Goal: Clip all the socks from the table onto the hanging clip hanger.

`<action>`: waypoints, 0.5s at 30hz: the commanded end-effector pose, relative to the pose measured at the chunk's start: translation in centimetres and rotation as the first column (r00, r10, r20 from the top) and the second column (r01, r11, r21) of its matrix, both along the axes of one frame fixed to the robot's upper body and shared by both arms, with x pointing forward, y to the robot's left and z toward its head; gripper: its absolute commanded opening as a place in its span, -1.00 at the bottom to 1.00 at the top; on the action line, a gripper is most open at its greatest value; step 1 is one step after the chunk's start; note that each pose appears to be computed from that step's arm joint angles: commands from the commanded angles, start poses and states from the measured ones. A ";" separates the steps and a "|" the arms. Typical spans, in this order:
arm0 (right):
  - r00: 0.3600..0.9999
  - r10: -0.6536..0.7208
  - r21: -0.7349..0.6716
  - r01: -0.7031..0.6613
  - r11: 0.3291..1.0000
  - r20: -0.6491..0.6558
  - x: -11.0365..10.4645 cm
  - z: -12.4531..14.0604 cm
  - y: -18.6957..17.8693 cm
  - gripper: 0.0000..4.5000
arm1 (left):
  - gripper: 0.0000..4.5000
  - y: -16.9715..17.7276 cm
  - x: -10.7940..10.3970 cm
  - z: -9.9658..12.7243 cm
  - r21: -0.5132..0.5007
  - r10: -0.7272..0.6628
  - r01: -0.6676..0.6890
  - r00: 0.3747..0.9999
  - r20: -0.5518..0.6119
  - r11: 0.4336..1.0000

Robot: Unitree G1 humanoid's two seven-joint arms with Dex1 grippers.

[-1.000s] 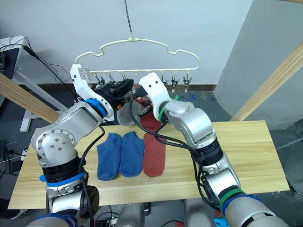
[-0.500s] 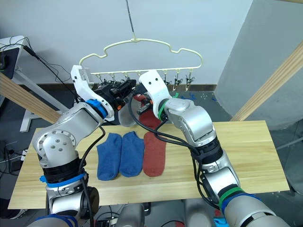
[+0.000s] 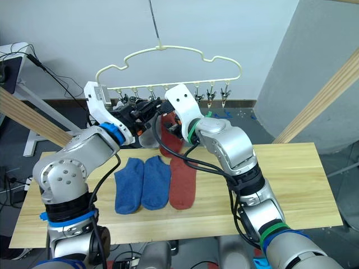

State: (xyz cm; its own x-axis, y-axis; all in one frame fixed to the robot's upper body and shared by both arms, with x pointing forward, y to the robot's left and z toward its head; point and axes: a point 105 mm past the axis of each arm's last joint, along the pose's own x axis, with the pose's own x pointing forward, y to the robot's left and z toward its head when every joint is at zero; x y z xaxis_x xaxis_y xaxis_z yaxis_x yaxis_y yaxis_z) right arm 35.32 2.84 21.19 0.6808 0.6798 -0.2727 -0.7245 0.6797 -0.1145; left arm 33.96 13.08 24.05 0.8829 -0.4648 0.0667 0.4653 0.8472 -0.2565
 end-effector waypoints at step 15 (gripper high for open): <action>0.997 0.078 -0.012 -0.077 0.997 0.031 -3.9 -0.4 -3.7 0.57 | -0.06 1.6 -6.6 -1.1 0.207 -0.144 0.122 0.985 0.094 0.971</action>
State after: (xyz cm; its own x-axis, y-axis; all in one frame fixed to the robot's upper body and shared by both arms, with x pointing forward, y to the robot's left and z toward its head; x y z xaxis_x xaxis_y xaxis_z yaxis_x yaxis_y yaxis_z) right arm 32.25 -0.70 19.67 0.6416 0.7031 -0.3065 -0.7601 0.6365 -0.1312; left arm 28.43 14.94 21.49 0.8287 -0.5594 -0.0158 0.5577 0.8278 -0.0603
